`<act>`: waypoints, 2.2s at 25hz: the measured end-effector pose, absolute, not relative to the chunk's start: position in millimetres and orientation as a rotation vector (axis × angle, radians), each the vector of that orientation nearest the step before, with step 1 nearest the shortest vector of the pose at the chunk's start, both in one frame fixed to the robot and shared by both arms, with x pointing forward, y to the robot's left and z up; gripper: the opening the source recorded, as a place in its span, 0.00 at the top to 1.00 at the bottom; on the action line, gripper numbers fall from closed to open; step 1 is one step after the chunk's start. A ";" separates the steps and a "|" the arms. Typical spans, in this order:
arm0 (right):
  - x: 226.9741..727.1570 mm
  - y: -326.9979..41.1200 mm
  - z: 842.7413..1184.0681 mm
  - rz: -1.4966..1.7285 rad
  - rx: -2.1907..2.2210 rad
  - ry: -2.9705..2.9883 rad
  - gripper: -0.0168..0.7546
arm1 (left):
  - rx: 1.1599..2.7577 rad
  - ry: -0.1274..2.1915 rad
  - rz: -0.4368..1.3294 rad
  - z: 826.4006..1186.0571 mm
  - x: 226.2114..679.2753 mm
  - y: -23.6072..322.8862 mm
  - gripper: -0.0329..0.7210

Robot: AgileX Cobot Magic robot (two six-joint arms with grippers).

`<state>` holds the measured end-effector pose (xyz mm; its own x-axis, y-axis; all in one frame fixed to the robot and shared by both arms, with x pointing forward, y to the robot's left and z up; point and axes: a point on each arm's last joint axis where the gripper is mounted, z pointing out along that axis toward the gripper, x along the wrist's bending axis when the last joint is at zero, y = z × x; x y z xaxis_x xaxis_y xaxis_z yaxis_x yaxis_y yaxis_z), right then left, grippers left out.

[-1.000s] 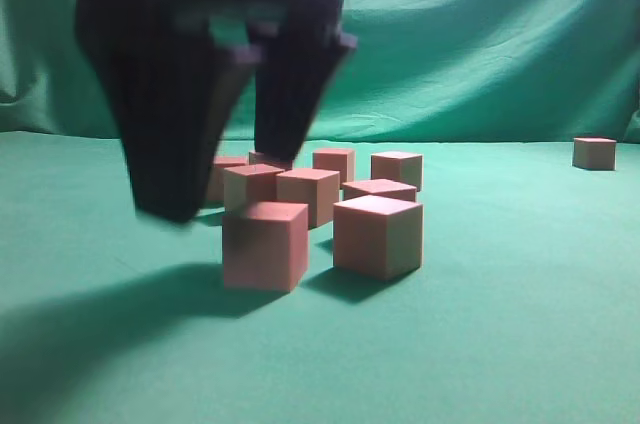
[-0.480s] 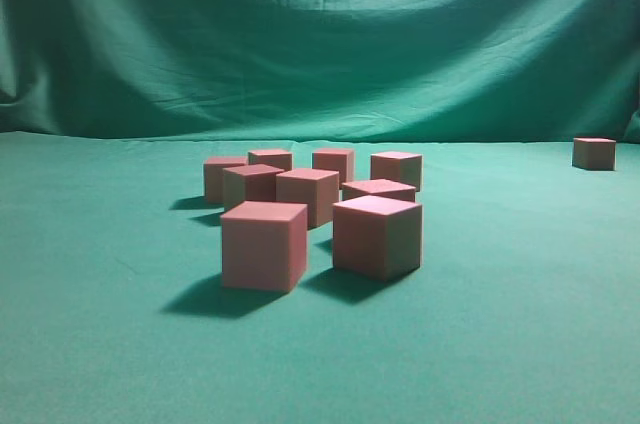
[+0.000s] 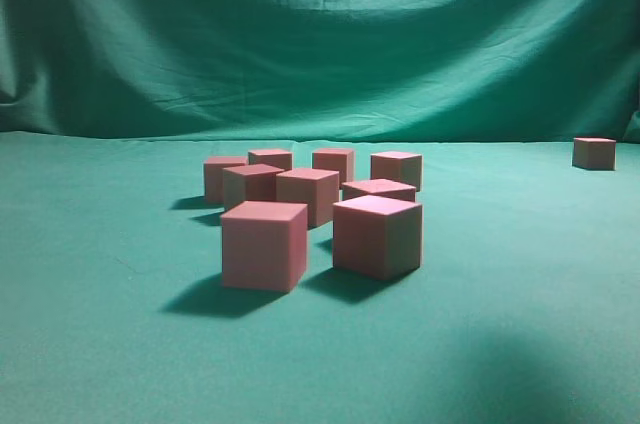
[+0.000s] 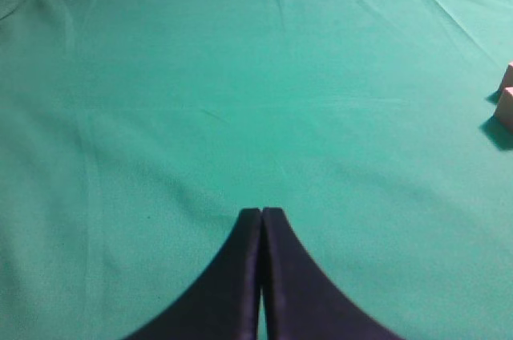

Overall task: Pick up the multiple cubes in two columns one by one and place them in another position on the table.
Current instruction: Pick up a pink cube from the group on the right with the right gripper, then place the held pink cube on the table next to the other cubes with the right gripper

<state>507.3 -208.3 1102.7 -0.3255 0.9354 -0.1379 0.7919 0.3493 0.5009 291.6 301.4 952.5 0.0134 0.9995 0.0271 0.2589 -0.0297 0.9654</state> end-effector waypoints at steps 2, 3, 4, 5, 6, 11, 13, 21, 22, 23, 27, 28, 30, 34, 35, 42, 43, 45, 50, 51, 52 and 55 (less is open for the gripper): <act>525.6 -224.5 1088.6 0.451 1.629 2.149 0.14 | 1.426 1.379 1.088 952.5 291.6 301.4 0.96; 533.3 -231.1 1081.6 0.435 1.678 2.122 0.14 | 1.426 1.379 1.088 952.5 291.6 301.4 0.96; 541.7 -238.8 1071.9 0.408 1.730 2.103 0.14 | 1.426 1.379 1.088 952.5 291.6 301.4 0.96; 550.2 -245.6 1063.7 0.392 1.788 2.084 0.14 | 1.426 1.379 1.088 952.5 291.6 301.4 0.96; 559.0 -252.0 1056.6 0.376 1.836 2.068 0.14 | 1.426 1.379 1.088 952.5 291.6 301.4 0.96; 609.0 -276.3 1042.4 0.386 1.968 1.970 0.14 | 1.426 1.379 1.088 952.5 291.6 301.4 0.96; 632.6 -284.6 1035.7 0.388 1.996 1.939 0.14 | 1.426 1.379 1.088 952.5 291.6 301.4 0.96; 702.6 -287.6 990.9 0.349 1.984 1.979 0.21 | 1.426 1.379 1.088 952.5 291.6 301.4 0.96; 708.0 -289.5 982.7 0.337 1.989 1.984 0.28 | 1.426 1.379 1.088 952.5 291.6 301.4 0.96; 713.2 -290.6 975.8 0.328 1.993 1.988 0.29 | 1.426 1.379 1.088 952.5 291.6 301.4 0.96; 725.4 -299.3 953.8 0.299 2.026 1.988 0.29 | 1.426 1.379 1.088 952.5 291.6 301.4 0.96; 727.1 -300.9 950.5 0.301 2.034 1.984 0.29 | 1.426 1.379 1.088 952.5 291.6 301.4 0.96; 728.8 -300.9 943.9 0.302 2.045 1.996 0.29 | 1.426 1.379 1.088 952.5 291.6 301.4 0.96; 730.8 -299.4 936.4 0.320 2.043 2.019 0.29 | 1.426 1.379 1.088 952.5 291.6 301.4 0.96; 731.1 -299.0 934.4 0.322 2.046 2.021 0.34 | 1.426 1.379 1.088 952.5 291.6 301.4 0.96; 733.0 -298.1 940.1 0.332 2.042 2.033 0.65 | 1.426 1.379 1.088 952.5 291.6 301.4 0.96; 733.9 -298.0 943.0 0.331 2.045 2.034 0.65 | 1.426 1.379 1.088 952.5 291.6 301.4 0.96; 736.4 -297.2 956.0 0.348 2.049 2.029 0.65 | 1.426 1.379 1.088 952.5 291.6 301.4 0.96; 728.7 -276.3 1026.6 0.491 2.026 2.045 0.65 | 1.426 1.379 1.088 952.5 291.6 301.4 0.96; 722.7 -267.6 1049.3 0.550 1.992 2.061 0.65 | 1.426 1.379 1.088 952.5 291.6 301.4 0.96; 714.2 -258.1 1072.5 0.608 1.955 2.079 0.65 | 1.426 1.379 1.088 952.5 291.6 301.4 0.96; 682.8 -228.0 1130.2 0.752 1.821 2.138 0.65 | 1.426 1.379 1.088 952.5 291.6 301.4 0.96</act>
